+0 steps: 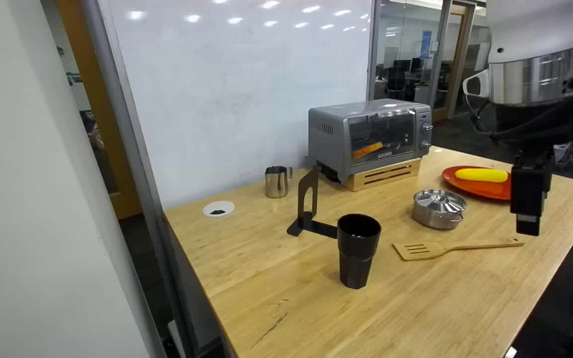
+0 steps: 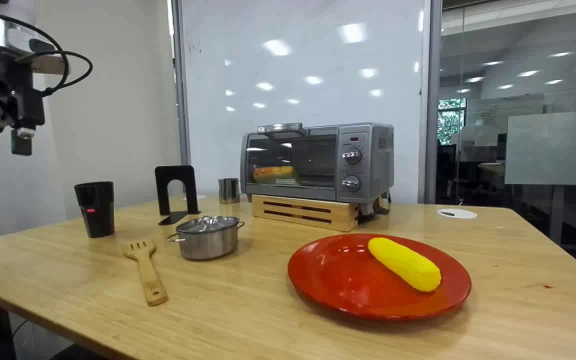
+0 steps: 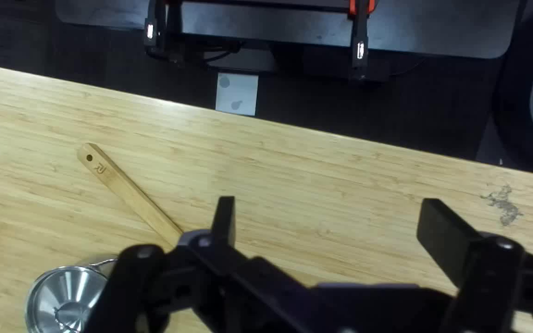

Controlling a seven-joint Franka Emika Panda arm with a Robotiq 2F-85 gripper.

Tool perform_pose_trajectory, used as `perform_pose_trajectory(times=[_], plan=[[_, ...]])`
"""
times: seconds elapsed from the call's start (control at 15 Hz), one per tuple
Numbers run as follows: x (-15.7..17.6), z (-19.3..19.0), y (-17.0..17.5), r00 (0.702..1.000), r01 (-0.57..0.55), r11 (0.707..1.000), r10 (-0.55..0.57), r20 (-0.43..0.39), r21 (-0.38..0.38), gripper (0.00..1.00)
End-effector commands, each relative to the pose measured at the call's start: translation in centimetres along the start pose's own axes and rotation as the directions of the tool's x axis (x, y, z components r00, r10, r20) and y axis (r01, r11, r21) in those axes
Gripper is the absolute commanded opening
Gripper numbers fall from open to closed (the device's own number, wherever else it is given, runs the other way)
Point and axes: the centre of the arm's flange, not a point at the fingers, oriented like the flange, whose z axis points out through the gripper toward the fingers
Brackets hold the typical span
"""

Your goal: Take the white box out of the silver pot then close the pot

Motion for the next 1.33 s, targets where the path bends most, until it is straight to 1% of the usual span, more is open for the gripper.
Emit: perform_pose_trajectory(times=[0.0, 0.8, 0.93, 1.0, 1.13, 1.27], plan=[[0.0, 0.0, 0.0, 1.000, 0.000, 1.000, 0.000, 0.000, 0.000, 1.00], [0.0, 0.0, 0.0, 1.000, 0.000, 1.000, 0.000, 0.000, 0.000, 1.00], [1.4, -0.9, 0.6, 1.000, -0.010, 1.000, 0.010, -0.007, 0.018, 1.00], [2.4, -1.8, 1.3, 1.000, -0.015, 0.999, 0.016, -0.024, 0.036, 1.00], [5.0, -4.2, 3.7, 0.997, -0.038, 0.997, 0.043, -0.069, 0.072, 1.00], [7.2, -6.5, 6.4, 0.994, -0.004, 0.996, 0.014, -0.110, 0.091, 1.00]])
